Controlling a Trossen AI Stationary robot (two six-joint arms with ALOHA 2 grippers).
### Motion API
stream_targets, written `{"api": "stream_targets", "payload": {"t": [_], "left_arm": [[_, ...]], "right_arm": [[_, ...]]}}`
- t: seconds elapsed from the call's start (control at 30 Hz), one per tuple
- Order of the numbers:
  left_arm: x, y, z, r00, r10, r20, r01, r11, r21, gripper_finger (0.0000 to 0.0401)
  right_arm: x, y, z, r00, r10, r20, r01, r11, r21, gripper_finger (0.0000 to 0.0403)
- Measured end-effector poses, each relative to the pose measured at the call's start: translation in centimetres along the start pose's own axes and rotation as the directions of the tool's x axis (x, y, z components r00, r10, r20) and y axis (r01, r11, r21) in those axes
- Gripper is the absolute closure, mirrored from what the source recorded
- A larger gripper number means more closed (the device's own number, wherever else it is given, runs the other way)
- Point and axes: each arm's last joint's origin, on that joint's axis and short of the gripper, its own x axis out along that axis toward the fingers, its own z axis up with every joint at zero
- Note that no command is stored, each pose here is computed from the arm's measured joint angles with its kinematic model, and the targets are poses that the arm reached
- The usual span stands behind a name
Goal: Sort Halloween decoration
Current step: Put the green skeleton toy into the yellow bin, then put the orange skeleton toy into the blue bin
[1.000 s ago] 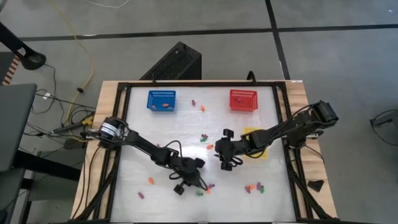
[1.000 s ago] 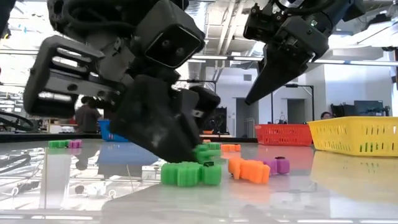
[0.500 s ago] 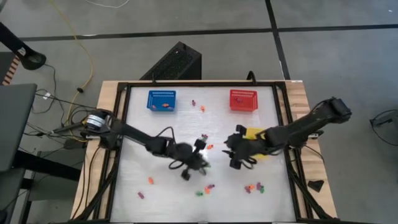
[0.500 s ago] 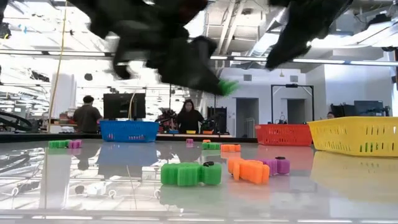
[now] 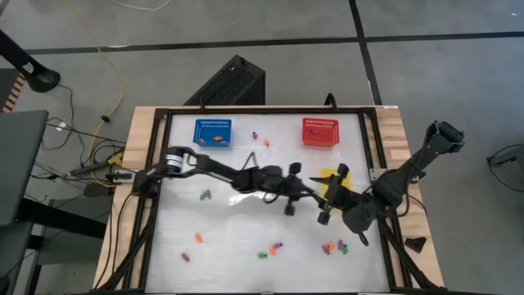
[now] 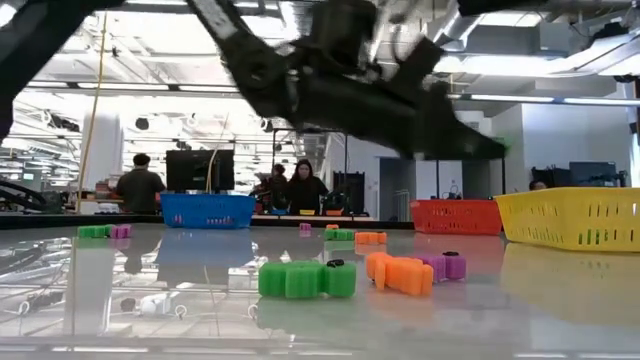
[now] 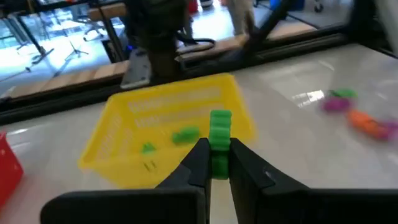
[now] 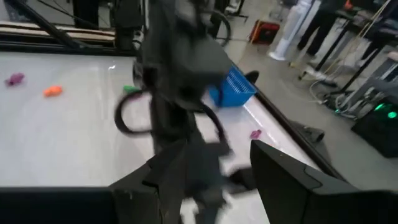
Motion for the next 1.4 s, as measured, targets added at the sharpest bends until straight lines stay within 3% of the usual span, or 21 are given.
{"api": "stream_targets", "payload": {"t": [0.13, 0.33, 0.6, 0.83, 1.0, 1.13, 1.23, 1.33, 1.4], "left_arm": [[3.0, 1.1, -0.2, 1.000, -0.016, 0.002, 0.016, 1.000, -0.026, 0.0383], [5.1, 1.8, 0.3, 0.999, -0.017, -0.043, 0.015, 0.999, -0.040, 0.0370], [5.1, 1.9, 0.2, 0.996, -0.003, -0.091, 0.009, 0.998, 0.062, 0.0278], [2.8, 2.7, 3.7, 0.961, 0.025, -0.275, -0.005, 0.997, 0.073, 0.0216], [-1.8, 3.6, 7.6, 0.847, 0.072, -0.526, -0.012, 0.993, 0.117, 0.0215], [-7.2, 3.9, 11.0, 0.653, 0.261, -0.711, -0.125, 0.963, 0.239, 0.0227], [-11.3, 3.6, 13.0, 0.514, 0.321, -0.795, -0.184, 0.947, 0.264, 0.0236], [-15.5, 2.8, 13.9, 0.427, 0.316, -0.847, -0.239, 0.943, 0.232, 0.0245], [-18.2, 1.9, 13.7, 0.414, 0.310, -0.856, -0.281, 0.938, 0.203, 0.0249]], "right_arm": [[-0.7, 0.1, 0.0, 1.000, 0.006, 0.014, -0.006, 1.000, -0.013, 0.0198], [-1.5, 0.2, -0.1, 0.999, 0.038, 0.023, -0.037, 0.998, -0.042, 0.0198], [-2.1, 0.3, -0.4, 0.999, 0.018, 0.038, -0.015, 0.997, -0.079, 0.0198], [-2.3, 0.4, -0.4, 0.999, 0.025, 0.040, -0.021, 0.997, -0.080, 0.0198], [-2.3, 0.4, -0.4, 0.999, 0.025, 0.039, -0.022, 0.997, -0.076, 0.0198], [-2.2, 0.4, -0.5, 0.999, 0.031, 0.034, -0.028, 0.997, -0.074, 0.0198], [-2.0, 0.7, -0.7, 0.999, 0.041, 0.020, -0.039, 0.997, -0.071, 0.0198], [-1.6, 1.0, -0.9, 0.999, 0.036, 0.005, -0.035, 0.996, -0.083, 0.0198], [-1.2, 1.3, -1.1, 0.999, 0.037, -0.009, -0.037, 0.995, -0.092, 0.0198]]}}
